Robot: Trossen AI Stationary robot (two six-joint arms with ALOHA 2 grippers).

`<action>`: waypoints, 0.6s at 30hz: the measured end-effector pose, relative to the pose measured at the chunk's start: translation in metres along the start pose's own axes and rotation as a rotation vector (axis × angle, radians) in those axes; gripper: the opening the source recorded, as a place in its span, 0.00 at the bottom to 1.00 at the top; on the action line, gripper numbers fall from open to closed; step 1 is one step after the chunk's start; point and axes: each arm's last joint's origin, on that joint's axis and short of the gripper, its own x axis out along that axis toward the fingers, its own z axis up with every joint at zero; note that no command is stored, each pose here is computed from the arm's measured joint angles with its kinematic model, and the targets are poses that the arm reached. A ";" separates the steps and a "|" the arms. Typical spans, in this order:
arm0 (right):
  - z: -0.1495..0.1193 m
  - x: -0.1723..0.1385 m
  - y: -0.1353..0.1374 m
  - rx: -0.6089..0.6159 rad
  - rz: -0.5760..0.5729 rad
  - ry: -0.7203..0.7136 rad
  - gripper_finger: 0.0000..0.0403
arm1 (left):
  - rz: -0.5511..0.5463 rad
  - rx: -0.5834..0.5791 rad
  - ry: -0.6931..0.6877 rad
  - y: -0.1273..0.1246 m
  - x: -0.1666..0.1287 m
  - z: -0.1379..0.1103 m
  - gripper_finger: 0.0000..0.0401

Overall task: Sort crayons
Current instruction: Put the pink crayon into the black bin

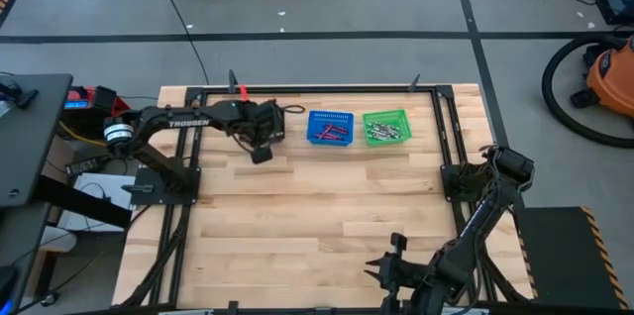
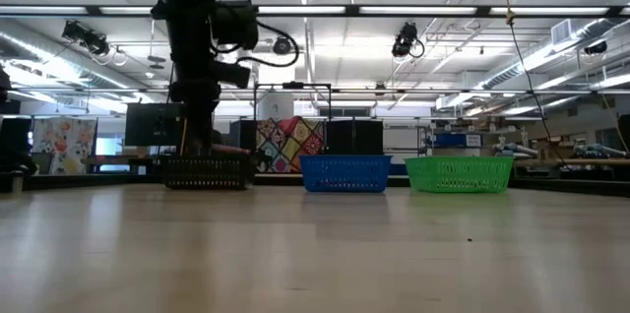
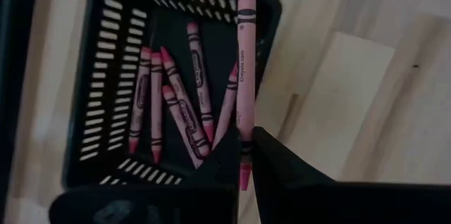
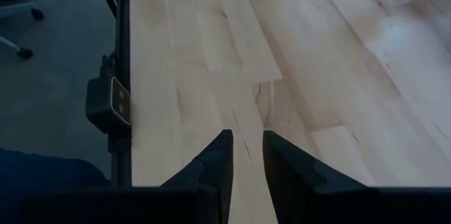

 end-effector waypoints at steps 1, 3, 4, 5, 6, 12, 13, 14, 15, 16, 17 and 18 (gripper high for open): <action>0.000 0.000 0.000 0.000 0.000 0.000 0.21 | -0.003 -0.009 0.000 0.003 0.002 -0.001 0.05; 0.001 0.001 -0.001 0.002 -0.003 0.000 0.21 | 0.004 -0.024 0.005 0.011 0.007 -0.004 0.05; 0.001 0.001 -0.001 0.003 -0.004 0.000 0.21 | 0.009 -0.033 0.006 0.015 0.008 -0.005 0.05; 0.001 0.002 -0.001 0.003 -0.004 0.000 0.21 | 0.014 -0.044 0.007 0.019 0.010 -0.007 0.05; 0.002 0.002 -0.001 0.004 -0.005 0.000 0.21 | 0.019 -0.056 0.009 0.024 0.011 -0.008 0.05; 0.003 0.004 -0.002 0.018 -0.011 0.000 0.21 | 0.007 -0.144 0.042 0.047 0.016 -0.017 0.06; 0.003 0.004 -0.002 0.019 -0.011 0.000 0.21 | -0.005 -0.155 0.045 0.050 0.016 -0.018 0.07; 0.003 0.004 -0.002 0.019 -0.011 0.000 0.21 | -0.024 -0.165 0.044 0.052 0.016 -0.019 0.09; 0.003 0.004 -0.002 0.019 -0.011 0.000 0.21 | -0.046 -0.172 0.043 0.053 0.016 -0.020 0.11; 0.004 0.004 -0.003 0.020 -0.012 0.000 0.21 | -0.069 -0.178 0.040 0.053 0.017 -0.021 0.13; 0.004 0.004 -0.003 0.021 -0.012 0.000 0.21 | -0.084 -0.180 0.035 0.053 0.017 -0.021 0.15; 0.004 0.005 -0.003 0.022 -0.013 0.000 0.21 | -0.089 -0.180 0.033 0.053 0.017 -0.020 0.17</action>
